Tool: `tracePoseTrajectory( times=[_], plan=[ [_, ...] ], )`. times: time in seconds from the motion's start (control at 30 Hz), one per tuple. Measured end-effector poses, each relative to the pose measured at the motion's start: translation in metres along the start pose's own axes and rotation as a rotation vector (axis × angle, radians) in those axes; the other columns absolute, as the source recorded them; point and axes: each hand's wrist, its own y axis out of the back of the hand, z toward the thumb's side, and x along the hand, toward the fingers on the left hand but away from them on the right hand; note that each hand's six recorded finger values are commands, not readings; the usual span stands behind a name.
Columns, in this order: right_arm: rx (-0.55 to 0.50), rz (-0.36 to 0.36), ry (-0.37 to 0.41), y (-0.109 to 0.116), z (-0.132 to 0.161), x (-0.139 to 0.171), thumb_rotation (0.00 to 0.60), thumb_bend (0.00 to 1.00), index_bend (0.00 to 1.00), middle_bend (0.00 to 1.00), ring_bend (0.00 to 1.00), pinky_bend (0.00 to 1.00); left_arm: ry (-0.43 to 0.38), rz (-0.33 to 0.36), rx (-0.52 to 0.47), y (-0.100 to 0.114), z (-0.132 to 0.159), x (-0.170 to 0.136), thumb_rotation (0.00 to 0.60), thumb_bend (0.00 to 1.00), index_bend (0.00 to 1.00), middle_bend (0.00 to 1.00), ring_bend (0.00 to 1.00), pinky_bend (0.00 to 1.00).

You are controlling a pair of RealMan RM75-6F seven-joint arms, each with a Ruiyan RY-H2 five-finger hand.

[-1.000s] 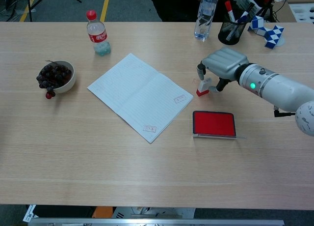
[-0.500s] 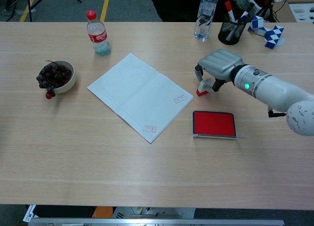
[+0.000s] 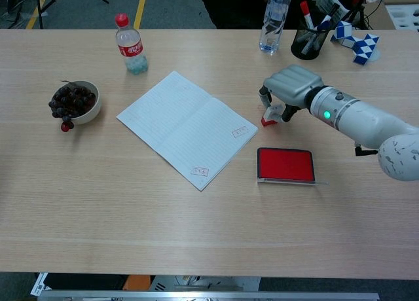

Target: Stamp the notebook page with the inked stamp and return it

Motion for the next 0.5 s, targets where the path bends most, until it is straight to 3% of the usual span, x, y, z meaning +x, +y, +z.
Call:
tracePoseTrajectory(
  times=[0.23, 0.5],
  plan=[
    [-0.023, -0.001, 0.014, 0.005, 0.000, 0.007, 0.600, 0.33, 0.61, 0.46, 0.37, 0.35, 0.003, 0.004, -0.001, 0.001, -0.001, 0.000, 0.600, 0.19, 0.27, 0.23, 0.17, 0.10],
    [-0.046, 0.004, 0.088, 0.026, 0.002, 0.042, 0.600, 0.33, 0.62, 0.47, 0.37, 0.35, -0.006, 0.001, 0.002, 0.001, 0.003, 0.000, 0.600, 0.19, 0.27, 0.23, 0.17, 0.10]
  ],
)
